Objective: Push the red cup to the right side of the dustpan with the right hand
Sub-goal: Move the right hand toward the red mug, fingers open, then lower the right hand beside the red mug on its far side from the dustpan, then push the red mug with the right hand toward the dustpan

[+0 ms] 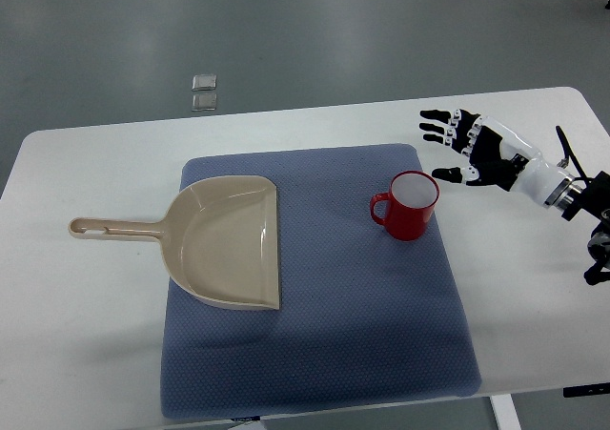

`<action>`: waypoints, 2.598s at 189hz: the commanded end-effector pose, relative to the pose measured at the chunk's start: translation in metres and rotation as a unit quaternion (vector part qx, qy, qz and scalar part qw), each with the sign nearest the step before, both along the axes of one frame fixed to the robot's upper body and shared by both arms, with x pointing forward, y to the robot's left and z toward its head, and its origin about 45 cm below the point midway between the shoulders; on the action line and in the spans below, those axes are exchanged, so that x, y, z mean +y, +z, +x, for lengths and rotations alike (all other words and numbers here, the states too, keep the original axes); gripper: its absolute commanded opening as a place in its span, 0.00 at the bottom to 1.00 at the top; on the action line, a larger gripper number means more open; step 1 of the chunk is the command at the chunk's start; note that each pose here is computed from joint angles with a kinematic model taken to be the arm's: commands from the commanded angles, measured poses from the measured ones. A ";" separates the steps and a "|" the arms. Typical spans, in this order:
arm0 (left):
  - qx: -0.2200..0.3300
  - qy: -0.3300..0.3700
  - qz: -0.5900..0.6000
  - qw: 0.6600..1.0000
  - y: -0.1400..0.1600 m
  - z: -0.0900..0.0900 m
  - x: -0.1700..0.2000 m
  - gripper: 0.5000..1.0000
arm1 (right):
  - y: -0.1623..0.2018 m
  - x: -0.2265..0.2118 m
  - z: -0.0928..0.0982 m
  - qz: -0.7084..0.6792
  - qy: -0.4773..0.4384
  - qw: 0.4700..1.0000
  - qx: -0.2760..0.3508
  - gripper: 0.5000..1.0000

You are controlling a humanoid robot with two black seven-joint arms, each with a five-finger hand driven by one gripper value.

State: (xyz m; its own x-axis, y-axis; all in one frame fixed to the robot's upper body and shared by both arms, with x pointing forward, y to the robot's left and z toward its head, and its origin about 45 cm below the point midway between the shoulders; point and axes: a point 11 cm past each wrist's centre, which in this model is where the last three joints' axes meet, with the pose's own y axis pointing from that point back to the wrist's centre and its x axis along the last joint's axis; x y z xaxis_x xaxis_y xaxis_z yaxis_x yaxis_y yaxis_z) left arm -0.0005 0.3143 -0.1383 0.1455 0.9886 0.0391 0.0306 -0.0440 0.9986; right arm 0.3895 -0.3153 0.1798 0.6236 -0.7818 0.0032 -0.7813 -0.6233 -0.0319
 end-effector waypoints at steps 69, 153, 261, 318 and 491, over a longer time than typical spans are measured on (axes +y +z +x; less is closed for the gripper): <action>0.001 0.000 0.001 1.000 0.000 0.000 0.001 1.00 | -0.030 0.001 -0.008 -0.012 -0.027 0.999 0.027 0.87; 0.002 0.000 0.001 1.000 0.000 0.000 0.001 1.00 | -0.039 0.009 -0.017 -0.009 -0.015 0.999 0.040 0.87; 0.003 -0.001 -0.001 1.000 0.000 -0.001 0.000 1.00 | -0.056 0.023 -0.025 0.001 -0.016 0.998 0.056 0.87; 0.003 -0.001 -0.002 1.000 0.000 -0.001 -0.001 1.00 | -0.063 0.029 -0.025 0.004 -0.022 0.998 0.061 0.87; 0.006 -0.003 -0.002 1.000 0.000 -0.002 -0.001 1.00 | -0.080 0.087 -0.027 0.026 -0.012 0.997 0.070 0.87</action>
State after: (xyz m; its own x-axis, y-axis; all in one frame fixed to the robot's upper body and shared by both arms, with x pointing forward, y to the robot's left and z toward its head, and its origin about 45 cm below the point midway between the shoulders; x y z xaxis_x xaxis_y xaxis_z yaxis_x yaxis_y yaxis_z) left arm -0.0034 0.3133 -0.1383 0.1502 0.9881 0.0326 0.0425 -0.0394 0.9983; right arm 0.3631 -0.2411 0.1003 0.5890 -0.8009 -0.1077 -0.8006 -0.5965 0.0574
